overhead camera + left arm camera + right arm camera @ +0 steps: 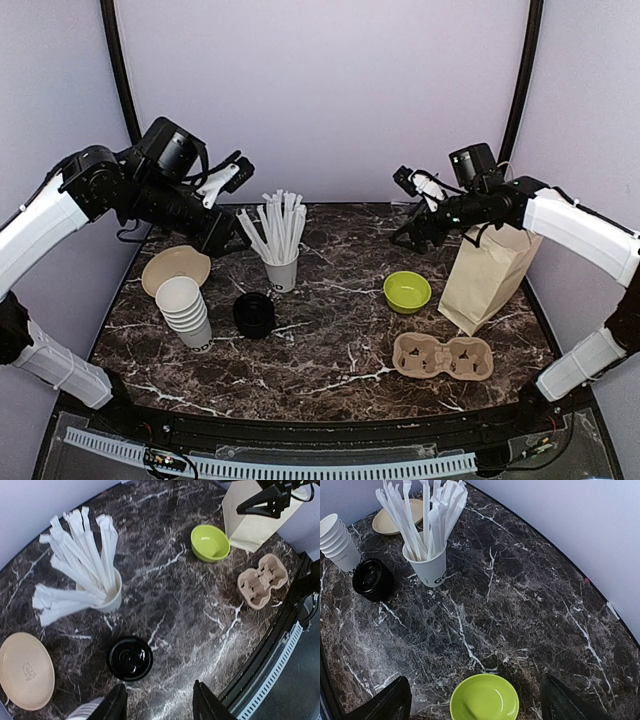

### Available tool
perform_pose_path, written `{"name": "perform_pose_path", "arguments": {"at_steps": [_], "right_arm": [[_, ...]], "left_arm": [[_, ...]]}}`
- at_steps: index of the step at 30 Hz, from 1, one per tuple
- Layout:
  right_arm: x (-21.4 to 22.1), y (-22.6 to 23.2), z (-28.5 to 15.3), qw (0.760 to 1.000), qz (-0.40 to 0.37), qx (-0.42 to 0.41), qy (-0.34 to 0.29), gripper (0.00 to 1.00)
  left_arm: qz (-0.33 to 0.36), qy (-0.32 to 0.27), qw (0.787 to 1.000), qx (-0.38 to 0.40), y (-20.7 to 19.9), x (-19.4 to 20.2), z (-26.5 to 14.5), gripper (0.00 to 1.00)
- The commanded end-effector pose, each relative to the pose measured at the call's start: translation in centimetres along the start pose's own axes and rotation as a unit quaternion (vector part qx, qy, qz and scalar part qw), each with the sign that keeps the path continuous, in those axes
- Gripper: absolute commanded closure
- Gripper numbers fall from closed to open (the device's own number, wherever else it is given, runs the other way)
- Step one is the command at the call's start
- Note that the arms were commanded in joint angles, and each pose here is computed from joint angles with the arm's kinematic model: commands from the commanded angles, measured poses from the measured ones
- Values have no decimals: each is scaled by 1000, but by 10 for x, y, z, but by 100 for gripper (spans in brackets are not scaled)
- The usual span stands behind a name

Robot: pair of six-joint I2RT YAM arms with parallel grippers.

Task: Pack the takeout coffee

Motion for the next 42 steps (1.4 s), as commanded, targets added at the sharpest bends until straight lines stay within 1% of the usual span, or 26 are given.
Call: {"name": "perform_pose_path", "arguments": {"at_steps": [1,4,8,11,13,16,20,25,32,37,42], "right_arm": [[5,4,-3,999,-29,12,-17,11],[24,8,7,999,-34,3,-5,13],[51,16,22,999,-39,-20,11,16],[58,17,26,999,-41,-21,11,18],[60,18,28,999,-37,-24,9,18],[60,20,27,999,-39,-29,7,19],[63,24,27,999,-37,-38,4,19],[69,28,29,998,-36,-46,3,19],[71,25,30,999,-37,-37,4,19],[73,25,32,999,-37,-38,7,19],[76,24,35,999,-37,-39,12,19]], "left_arm": [[-31,127,990,-54,3,55,4,52],[-60,164,981,-85,9,77,-4,49],[-103,217,964,-115,15,109,-8,47],[-114,263,950,-122,16,134,-1,47],[-116,275,944,-137,19,140,1,47],[-113,266,943,-166,28,135,2,47],[-106,254,944,-181,32,126,7,48],[-104,267,938,-195,39,127,14,50],[-124,273,926,-228,68,131,15,58],[-132,271,931,-207,72,134,24,65],[-139,276,934,-178,64,136,33,63]]}}
Point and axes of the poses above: each gripper's point midway between its finger pads, its own z axis out along the fingers, its own y axis along the line the jaws close on, x = y × z, the point moved 2 cm from there along -z, back along the fingers, and after that the axes turned 1 degree about z, right-handed, at the moved point
